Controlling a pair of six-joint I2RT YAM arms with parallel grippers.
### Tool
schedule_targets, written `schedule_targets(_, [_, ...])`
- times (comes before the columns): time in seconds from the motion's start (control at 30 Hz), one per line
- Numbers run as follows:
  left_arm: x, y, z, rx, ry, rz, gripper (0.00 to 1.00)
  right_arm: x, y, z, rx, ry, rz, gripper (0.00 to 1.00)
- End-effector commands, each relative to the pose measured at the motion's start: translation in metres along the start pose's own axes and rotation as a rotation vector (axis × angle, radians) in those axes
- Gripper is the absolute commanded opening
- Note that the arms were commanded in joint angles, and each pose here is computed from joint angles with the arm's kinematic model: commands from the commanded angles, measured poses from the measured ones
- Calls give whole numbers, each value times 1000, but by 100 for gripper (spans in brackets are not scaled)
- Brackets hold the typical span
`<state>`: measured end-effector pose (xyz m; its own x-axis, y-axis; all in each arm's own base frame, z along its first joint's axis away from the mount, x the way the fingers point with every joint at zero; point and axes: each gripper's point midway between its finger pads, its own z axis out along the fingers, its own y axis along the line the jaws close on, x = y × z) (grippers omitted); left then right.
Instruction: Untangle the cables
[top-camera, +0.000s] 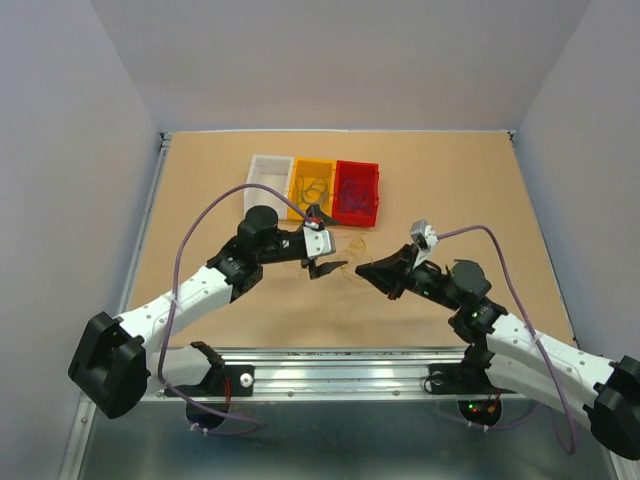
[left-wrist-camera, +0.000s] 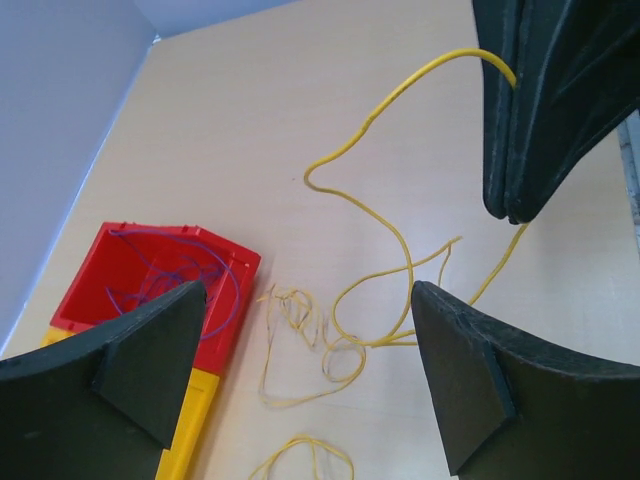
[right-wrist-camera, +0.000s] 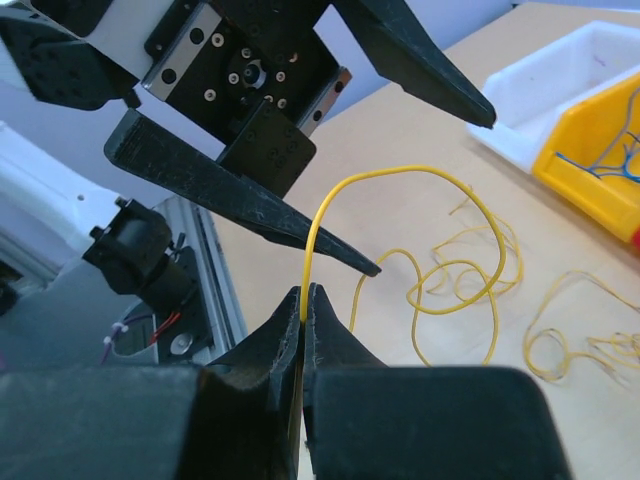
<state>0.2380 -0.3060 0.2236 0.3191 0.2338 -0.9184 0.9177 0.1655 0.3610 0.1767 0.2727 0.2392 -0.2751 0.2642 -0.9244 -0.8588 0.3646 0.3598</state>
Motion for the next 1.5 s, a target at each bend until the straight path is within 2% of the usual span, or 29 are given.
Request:
schedule_targets(0.0, [-19,-14,-3,81,-83,100,96,-23,28,2,-143,-61,-48,1])
schedule_targets(0.27, [-5,-39,3,268,-33,108,95,-21,38,-1,-200,-56,-69,1])
schedule_targets(0.4, [-4,-40,3,302,-1,94,95,-20,41,-4,-217,-55,-86,1])
schedule_targets(0.6, [-14,-36,-5,272,0,125,95,-17,41,-6,-225,-46,-108,1])
schedule_targets(0.9, [-25,-15,-12,186,6,89,93,-8,32,-1,-196,-5,-126,1])
schedule_targets(1.03, [-33,23,-14,-11,5,52,93,-3,23,3,-156,20,-131,1])
schedule_targets(1.1, [-37,28,-19,-39,-18,44,93,-3,18,4,-136,21,-135,0])
schedule_targets(1.13, [-34,23,-21,-16,-18,49,94,-3,16,5,-123,17,-134,1])
schedule_targets(1.27, [-27,-24,-24,247,-33,98,97,-5,14,4,-111,8,-142,1])
schedule_targets(1.33, [-13,-38,-25,331,15,101,98,-6,16,3,-116,5,-144,1])
schedule_targets(1.47, [1,-48,-23,377,48,113,98,-9,19,1,-125,-6,-147,1])
